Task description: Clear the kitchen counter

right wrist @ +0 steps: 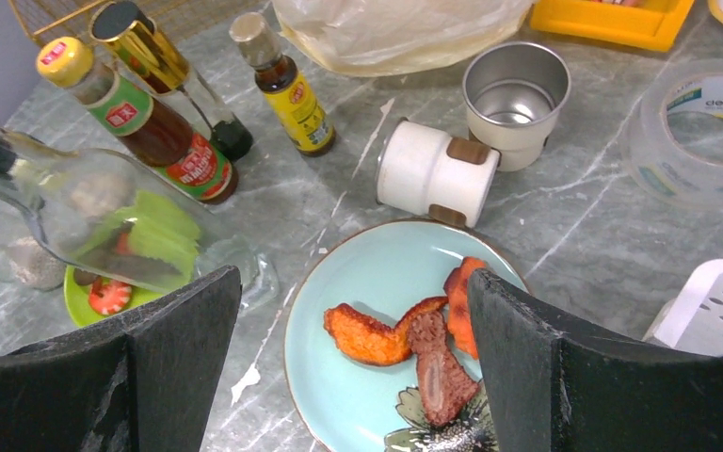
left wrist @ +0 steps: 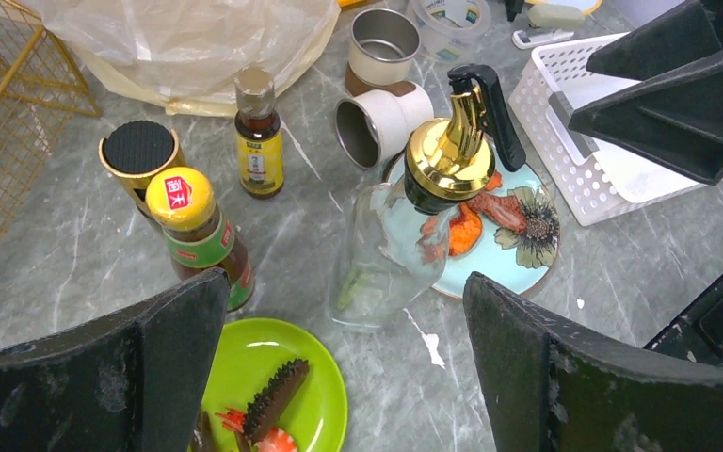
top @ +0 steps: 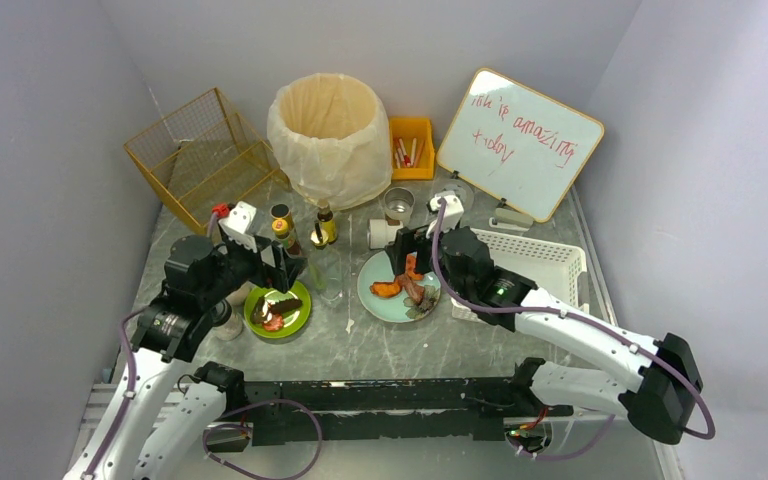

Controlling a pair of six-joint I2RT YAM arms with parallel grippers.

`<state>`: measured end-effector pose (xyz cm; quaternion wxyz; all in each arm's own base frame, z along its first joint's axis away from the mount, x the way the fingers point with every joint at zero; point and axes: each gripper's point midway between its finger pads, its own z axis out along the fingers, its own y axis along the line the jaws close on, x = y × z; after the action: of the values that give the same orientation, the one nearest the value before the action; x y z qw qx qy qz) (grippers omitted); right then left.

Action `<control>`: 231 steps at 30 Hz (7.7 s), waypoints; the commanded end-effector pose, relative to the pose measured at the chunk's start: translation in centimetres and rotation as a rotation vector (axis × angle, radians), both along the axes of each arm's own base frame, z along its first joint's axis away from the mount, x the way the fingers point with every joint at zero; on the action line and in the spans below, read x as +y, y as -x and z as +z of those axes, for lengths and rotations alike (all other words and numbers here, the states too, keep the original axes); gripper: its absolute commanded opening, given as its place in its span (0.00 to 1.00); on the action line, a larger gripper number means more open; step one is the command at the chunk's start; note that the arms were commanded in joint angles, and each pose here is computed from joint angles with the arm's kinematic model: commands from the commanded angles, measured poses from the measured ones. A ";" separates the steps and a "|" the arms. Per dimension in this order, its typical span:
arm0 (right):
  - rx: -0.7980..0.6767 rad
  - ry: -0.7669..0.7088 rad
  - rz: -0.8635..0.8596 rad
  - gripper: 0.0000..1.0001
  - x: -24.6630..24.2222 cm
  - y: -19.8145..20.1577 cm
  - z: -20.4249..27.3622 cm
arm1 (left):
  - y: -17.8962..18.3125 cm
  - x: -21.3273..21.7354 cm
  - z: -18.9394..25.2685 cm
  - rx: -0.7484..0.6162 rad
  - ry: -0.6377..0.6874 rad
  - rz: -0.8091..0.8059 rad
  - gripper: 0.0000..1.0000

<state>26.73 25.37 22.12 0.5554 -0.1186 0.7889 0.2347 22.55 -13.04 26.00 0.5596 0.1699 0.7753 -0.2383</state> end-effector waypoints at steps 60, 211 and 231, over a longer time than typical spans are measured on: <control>-0.033 -0.041 -0.036 0.94 -2.5 -2.1 0.5 | -4.8 -8.0 -3.5 -0.012 -0.066 -0.066 0.06; 0.181 0.031 -0.103 0.94 -5.1 -6.8 -1.0 | -41.9 23.9 5.1 -0.131 -0.012 1.179 0.05; 0.180 0.039 -0.116 0.94 -5.8 -6.8 -1.2 | -42.3 24.1 -0.7 -0.020 -0.054 1.166 0.34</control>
<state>33.13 19.68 19.42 0.4692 -0.0615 0.8607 0.1877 63.92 10.85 22.43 0.5608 -0.2518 0.7740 0.1514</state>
